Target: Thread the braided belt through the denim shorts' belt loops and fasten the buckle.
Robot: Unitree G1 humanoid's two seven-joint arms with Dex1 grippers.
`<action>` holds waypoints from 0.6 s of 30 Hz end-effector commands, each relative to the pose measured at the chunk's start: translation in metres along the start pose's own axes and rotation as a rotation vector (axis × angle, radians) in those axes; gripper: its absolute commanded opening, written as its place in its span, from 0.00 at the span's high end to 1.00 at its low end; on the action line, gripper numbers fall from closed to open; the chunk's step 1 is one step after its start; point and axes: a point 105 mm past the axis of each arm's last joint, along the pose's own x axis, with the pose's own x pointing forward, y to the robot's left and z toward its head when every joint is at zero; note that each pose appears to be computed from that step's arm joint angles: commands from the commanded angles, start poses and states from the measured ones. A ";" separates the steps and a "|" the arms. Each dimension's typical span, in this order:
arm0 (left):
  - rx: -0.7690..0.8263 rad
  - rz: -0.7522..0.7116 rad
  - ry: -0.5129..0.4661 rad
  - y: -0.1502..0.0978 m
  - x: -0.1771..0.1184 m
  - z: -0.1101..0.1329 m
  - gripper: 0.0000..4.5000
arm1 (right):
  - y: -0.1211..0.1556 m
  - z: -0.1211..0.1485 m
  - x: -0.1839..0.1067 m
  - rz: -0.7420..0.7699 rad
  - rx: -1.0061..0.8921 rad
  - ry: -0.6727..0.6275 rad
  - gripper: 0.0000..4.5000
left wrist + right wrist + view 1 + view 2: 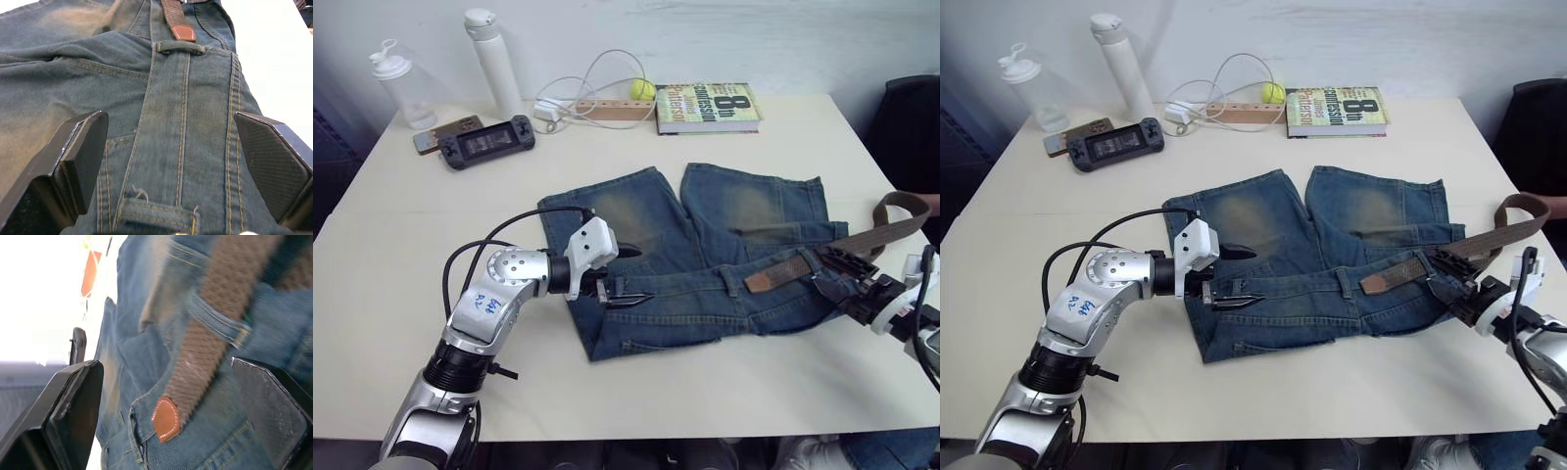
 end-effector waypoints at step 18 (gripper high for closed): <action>0.042 0.031 -0.043 -0.001 -0.002 0.015 0.00 | 0.017 -0.014 0.024 0.161 0.075 -0.001 0.01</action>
